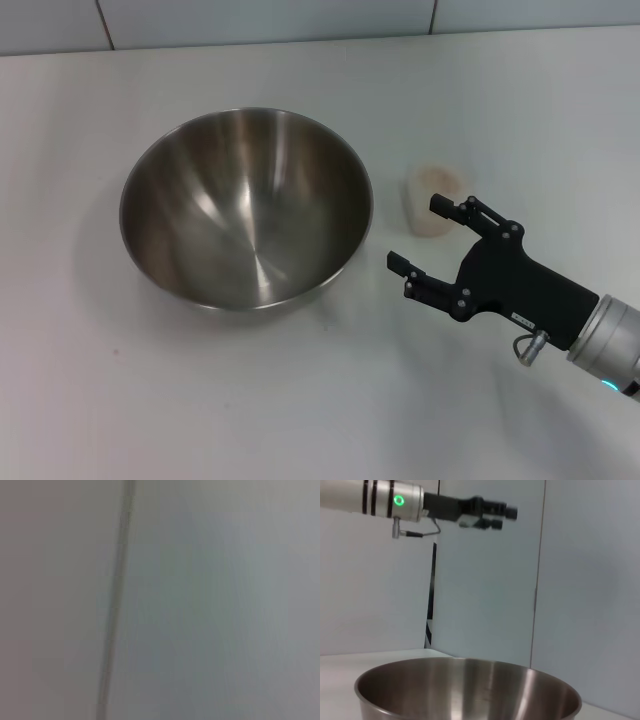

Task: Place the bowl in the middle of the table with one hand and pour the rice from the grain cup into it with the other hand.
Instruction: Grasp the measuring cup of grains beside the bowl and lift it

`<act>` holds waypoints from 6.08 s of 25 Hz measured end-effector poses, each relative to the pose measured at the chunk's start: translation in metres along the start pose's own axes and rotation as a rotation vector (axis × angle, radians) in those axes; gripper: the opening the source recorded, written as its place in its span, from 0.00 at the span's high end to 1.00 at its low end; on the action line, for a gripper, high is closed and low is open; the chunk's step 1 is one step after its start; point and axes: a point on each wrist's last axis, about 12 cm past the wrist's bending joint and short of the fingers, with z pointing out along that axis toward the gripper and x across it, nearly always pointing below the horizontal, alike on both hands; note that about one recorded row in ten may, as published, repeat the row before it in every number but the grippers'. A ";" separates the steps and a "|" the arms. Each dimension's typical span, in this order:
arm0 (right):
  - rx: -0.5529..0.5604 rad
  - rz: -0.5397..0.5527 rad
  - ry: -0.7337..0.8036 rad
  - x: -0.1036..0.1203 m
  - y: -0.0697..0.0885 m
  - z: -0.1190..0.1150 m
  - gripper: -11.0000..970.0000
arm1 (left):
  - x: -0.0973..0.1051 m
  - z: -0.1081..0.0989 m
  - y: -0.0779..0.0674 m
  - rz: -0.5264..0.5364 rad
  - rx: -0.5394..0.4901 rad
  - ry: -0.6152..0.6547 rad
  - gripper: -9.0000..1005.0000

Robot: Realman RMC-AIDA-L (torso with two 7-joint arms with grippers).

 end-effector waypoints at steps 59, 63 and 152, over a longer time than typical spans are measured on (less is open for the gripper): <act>0.114 0.025 -0.029 0.001 -0.001 -0.007 0.15 | 0.111 -0.155 -0.017 0.047 0.692 0.472 0.19; 0.141 0.041 -0.022 0.004 0.003 -0.013 0.15 | 0.111 -0.155 -0.018 0.047 0.696 0.469 0.19; 0.472 0.088 0.115 0.020 -0.031 -0.017 0.15 | 0.130 -0.164 -0.029 -0.004 0.739 0.346 0.19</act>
